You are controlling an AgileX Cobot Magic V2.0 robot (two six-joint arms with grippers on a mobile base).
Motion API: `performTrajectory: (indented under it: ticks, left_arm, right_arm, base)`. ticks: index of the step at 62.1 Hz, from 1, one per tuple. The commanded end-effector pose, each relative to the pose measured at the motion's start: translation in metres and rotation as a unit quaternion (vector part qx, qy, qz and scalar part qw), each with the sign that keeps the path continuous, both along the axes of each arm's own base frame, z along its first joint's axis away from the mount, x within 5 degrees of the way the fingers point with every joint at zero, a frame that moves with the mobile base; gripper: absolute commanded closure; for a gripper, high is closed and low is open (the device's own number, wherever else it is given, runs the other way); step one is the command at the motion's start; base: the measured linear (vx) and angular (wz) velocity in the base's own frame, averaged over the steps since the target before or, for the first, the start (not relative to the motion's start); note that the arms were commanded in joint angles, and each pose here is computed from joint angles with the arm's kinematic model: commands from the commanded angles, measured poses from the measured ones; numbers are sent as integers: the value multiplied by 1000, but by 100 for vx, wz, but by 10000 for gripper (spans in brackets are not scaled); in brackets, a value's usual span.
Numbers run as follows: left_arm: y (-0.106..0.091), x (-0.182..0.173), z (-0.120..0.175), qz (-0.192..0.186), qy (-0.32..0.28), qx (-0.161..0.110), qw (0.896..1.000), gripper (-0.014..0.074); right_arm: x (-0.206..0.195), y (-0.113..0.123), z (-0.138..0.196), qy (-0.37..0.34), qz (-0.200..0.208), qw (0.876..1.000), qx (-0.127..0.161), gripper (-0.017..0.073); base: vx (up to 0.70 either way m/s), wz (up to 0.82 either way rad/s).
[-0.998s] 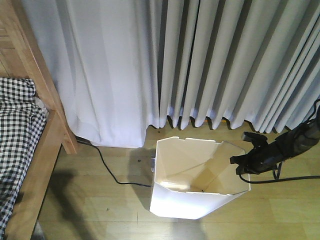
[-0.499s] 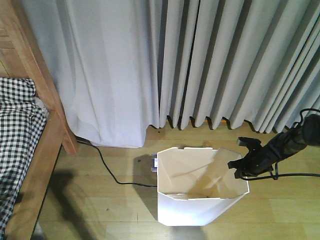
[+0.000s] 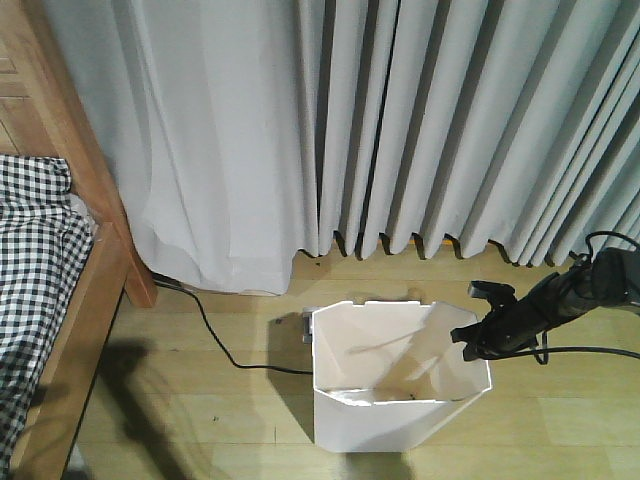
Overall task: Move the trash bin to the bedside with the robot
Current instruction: 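Lower the white bin with the right gripper onto the floor beside the bed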
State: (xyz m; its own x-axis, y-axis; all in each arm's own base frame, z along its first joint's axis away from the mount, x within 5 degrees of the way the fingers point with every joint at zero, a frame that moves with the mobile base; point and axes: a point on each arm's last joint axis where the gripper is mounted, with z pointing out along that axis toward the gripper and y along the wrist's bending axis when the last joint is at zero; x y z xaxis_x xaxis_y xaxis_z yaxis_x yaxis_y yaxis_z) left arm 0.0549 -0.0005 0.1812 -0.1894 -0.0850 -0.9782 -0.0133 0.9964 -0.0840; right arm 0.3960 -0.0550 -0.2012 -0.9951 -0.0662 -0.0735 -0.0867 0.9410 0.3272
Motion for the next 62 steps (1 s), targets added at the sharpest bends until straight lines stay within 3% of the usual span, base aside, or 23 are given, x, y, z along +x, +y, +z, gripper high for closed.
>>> performTrajectory:
  ticks: [1,45,62]
  left_arm:
    - [0,0,3,2,-36,-5,999,599]
    - [0,0,3,2,-36,-5,999,599]
    - [0,0,3,2,-36,-5,999,599]
  right_arm:
    - [25,2,34,-19,-12,999,43,494]
    - [25,-4,21,-37,-17,999,5,452]
    - [17,-3,8,-26,-19,999,3,405]
  base:
    - [0,0]
    - [0,0]
    - [0,0]
